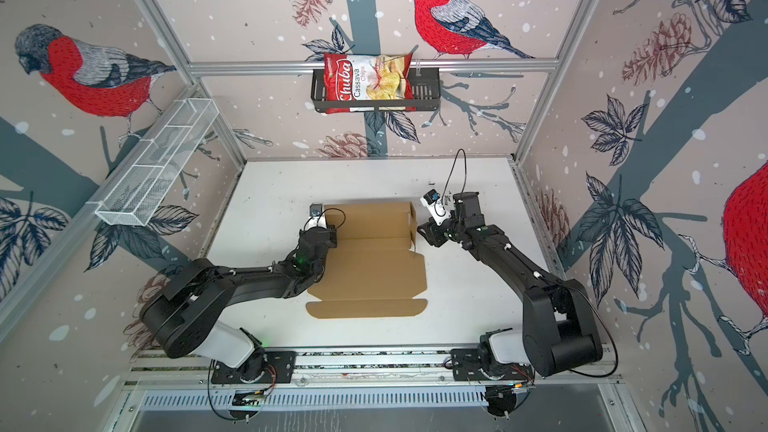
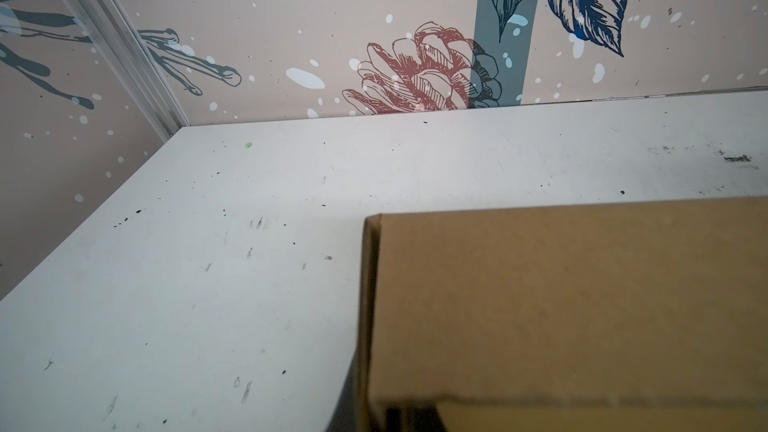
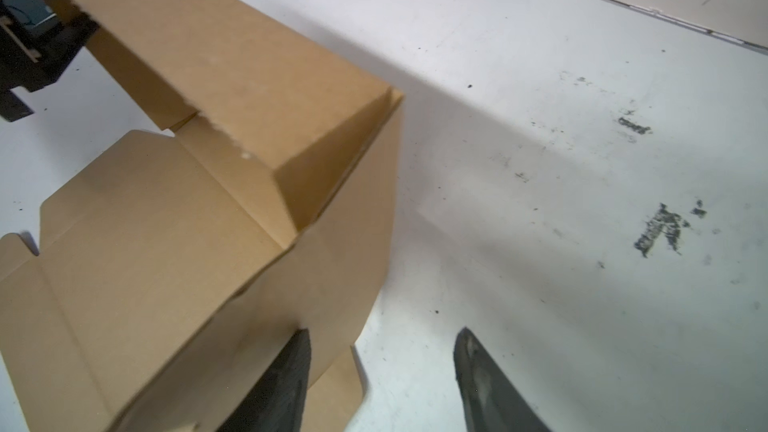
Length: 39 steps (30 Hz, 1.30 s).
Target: Fold the paper box
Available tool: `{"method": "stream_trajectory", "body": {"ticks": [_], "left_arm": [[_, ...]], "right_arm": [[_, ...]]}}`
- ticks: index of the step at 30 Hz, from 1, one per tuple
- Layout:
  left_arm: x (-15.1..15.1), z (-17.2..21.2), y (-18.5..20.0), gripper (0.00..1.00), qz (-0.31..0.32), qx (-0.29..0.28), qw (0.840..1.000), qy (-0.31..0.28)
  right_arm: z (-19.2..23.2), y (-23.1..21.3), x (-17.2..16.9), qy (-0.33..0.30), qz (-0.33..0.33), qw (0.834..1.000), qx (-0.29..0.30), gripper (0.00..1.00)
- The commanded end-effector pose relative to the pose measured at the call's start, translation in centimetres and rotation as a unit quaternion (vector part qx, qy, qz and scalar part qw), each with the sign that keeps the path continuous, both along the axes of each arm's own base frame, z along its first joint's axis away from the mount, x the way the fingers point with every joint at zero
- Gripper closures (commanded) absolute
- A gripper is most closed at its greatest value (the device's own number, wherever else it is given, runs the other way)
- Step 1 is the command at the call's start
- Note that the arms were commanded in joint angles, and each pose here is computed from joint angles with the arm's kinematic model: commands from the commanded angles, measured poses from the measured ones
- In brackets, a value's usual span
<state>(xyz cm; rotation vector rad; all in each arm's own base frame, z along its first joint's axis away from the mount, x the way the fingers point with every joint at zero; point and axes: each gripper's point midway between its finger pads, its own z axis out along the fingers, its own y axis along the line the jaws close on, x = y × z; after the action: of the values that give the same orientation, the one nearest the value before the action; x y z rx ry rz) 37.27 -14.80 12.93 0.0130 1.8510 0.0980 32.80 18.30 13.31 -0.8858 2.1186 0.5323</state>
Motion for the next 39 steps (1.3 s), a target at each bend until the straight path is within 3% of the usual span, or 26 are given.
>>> {"method": "stream_trajectory", "body": {"ticks": [1,12,26,32,39], "left_arm": [[-0.6,-2.1,0.2,1.0,-0.01,0.028,0.999,0.038],[-0.6,-2.2,-0.4,1.0,-0.024,0.021,0.999,0.043],[-0.7,-2.8,-0.9,1.0,-0.037,0.019,0.998,0.054],[-0.6,-2.8,-1.3,1.0,-0.046,0.02,0.997,0.06],[-0.6,-3.0,-1.5,1.0,-0.049,0.019,0.997,0.062]], "right_arm": [[0.2,0.1,0.5,-0.018,-0.017,1.0,0.01,0.41],[0.8,3.0,2.5,-0.072,0.017,0.997,0.036,0.36],[1.1,4.3,5.1,-0.162,-0.015,0.985,0.064,0.28],[0.8,5.2,6.5,-0.164,-0.012,0.984,0.062,0.34],[-0.1,5.2,8.0,-0.152,-0.032,0.986,0.056,0.48]]}}
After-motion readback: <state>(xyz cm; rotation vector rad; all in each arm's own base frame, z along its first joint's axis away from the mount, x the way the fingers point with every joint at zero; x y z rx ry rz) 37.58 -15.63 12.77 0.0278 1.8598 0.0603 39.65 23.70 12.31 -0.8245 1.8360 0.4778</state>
